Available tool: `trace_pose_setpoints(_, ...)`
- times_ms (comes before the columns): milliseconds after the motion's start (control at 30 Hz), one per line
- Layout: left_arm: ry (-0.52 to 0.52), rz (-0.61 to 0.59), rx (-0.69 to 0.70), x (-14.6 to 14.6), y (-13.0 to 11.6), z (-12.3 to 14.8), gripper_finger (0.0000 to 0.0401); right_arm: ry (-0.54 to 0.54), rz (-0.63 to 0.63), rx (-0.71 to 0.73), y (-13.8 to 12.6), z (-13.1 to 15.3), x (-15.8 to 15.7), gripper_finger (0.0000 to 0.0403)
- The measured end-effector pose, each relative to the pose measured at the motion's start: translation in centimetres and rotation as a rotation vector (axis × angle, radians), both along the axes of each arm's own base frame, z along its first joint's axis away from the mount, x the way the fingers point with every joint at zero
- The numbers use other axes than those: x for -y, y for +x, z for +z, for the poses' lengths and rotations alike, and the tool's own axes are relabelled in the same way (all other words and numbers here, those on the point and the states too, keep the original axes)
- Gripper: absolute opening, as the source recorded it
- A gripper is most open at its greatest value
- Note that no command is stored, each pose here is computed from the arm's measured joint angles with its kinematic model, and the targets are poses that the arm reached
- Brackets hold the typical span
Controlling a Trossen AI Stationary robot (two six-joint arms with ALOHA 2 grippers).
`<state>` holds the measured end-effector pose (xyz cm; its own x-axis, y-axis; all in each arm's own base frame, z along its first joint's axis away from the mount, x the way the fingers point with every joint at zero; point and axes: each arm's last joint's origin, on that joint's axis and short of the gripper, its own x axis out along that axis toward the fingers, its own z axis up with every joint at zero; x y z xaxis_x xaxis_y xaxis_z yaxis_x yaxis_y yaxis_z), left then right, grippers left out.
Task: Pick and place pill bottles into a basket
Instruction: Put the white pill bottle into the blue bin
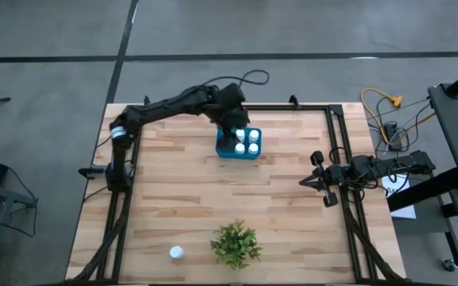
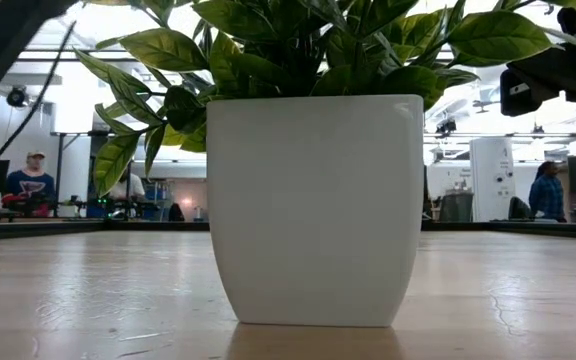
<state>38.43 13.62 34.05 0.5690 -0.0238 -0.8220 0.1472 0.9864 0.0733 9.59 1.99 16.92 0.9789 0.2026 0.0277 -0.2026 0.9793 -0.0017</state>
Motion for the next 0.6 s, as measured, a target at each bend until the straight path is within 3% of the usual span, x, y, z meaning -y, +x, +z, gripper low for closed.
trace_pose_setpoints(267,-0.011,0.005,0.149,2.3,-4.7,4.2,0.0210,-0.001,-0.001,0.001,0.0,0.0,0.0,0.0012)
trace_pose_setpoints(600,-0.145,0.019,0.251,5.7,-11.0,1.4,0.0210,0.001,-0.001,0.000,0.0,0.0,0.0,0.0012)
